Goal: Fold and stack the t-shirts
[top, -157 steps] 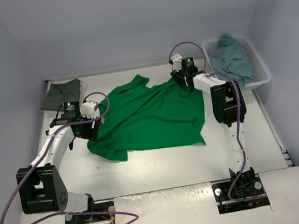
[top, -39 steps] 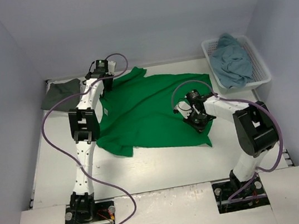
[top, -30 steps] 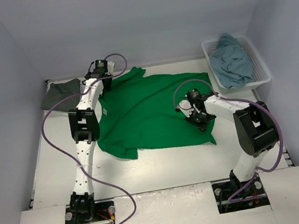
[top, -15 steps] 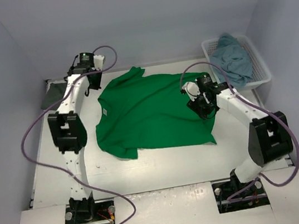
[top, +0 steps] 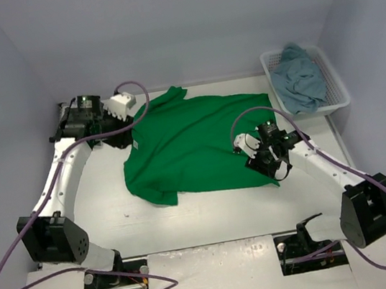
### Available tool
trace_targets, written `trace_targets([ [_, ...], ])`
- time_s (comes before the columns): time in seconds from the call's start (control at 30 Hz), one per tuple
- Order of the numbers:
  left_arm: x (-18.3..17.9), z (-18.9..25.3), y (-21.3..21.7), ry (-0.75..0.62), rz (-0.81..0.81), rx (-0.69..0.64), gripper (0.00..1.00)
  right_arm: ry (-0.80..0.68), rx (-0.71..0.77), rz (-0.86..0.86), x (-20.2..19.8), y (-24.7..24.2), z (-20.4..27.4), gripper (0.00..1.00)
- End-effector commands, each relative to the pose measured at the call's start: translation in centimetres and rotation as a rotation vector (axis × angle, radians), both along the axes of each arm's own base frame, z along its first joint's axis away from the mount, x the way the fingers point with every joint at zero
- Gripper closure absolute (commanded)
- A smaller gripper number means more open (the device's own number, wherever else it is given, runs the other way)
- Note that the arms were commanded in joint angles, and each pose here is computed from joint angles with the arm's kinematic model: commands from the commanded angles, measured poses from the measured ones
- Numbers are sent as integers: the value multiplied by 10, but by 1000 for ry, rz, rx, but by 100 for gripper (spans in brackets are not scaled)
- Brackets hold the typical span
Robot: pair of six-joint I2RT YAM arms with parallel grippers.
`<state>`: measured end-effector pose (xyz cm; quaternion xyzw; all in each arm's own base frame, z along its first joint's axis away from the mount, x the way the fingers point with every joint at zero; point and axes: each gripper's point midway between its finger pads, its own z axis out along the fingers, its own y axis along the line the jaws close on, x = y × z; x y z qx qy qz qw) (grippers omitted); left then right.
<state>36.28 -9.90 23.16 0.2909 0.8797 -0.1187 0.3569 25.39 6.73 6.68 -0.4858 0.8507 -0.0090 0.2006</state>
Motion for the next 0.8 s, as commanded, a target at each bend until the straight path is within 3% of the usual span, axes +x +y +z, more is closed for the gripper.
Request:
trace_targets([
  [0.0,-22,3,-3,-56,-82,0,64,-68,-67,89,2,-10,11,46],
  [0.4,-59,-32,10,-49,-46,23,62,-6,-228,197,-21,-39,-18,46],
  [0.77,-64,-45,9,-10,-20,5,62,64,-192,220,-35,-34,-36,47],
])
